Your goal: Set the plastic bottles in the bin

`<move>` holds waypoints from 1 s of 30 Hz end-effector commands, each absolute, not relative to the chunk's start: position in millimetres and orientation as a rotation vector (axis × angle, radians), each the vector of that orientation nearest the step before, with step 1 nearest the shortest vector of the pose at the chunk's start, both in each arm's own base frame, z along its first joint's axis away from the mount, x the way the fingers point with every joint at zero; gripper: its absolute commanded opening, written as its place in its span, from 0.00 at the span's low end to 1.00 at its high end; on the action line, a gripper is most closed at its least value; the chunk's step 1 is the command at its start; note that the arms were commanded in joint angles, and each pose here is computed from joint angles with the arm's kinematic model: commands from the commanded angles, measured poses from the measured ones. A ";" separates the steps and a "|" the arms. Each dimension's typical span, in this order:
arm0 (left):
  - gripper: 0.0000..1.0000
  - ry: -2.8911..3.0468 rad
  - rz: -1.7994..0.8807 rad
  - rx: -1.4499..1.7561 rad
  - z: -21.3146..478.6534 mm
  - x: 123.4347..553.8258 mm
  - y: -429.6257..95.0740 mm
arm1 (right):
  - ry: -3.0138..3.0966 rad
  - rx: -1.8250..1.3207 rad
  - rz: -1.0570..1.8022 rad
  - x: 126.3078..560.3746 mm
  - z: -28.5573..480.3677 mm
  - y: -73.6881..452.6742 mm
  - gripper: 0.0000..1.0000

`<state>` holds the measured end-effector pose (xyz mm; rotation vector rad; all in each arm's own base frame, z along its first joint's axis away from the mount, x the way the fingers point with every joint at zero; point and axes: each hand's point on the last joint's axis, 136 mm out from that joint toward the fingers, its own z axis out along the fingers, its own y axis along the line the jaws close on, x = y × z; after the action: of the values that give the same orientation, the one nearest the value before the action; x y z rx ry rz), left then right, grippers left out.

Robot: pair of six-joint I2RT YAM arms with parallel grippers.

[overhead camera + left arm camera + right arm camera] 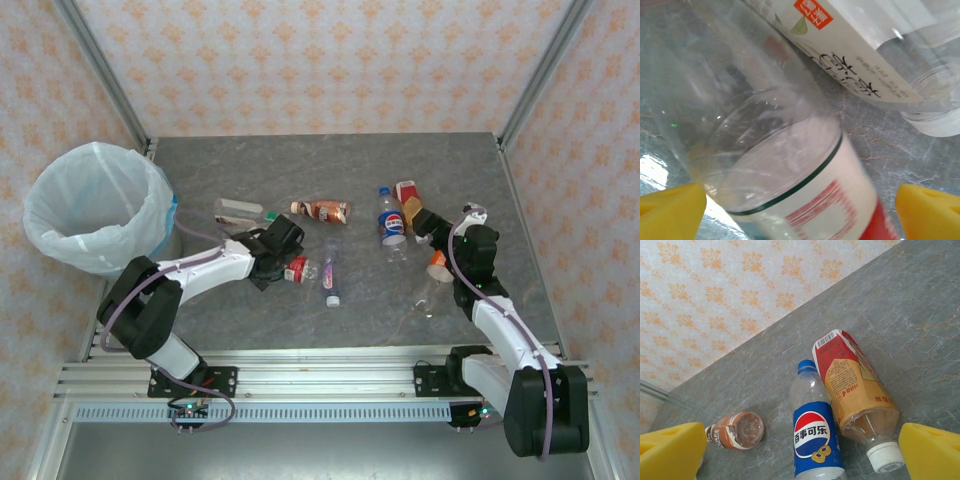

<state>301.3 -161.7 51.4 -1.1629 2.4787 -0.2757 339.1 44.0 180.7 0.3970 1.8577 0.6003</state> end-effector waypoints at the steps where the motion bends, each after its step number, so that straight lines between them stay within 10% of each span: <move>1: 0.95 2.480 -0.269 -1.163 49.7 297.2 -165.5 | 1.846 0.371 0.604 338.1 184.3 46.7 0.99; 30: 0.68 2.638 -0.015 -0.997 25.2 233.1 -106.8 | 1.860 0.367 0.644 355.2 188.1 53.5 0.99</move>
<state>236.6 -114.7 24.5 -1.0474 2.6234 -0.0685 347.7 48.6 164.4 0.4019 1.9215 0.6150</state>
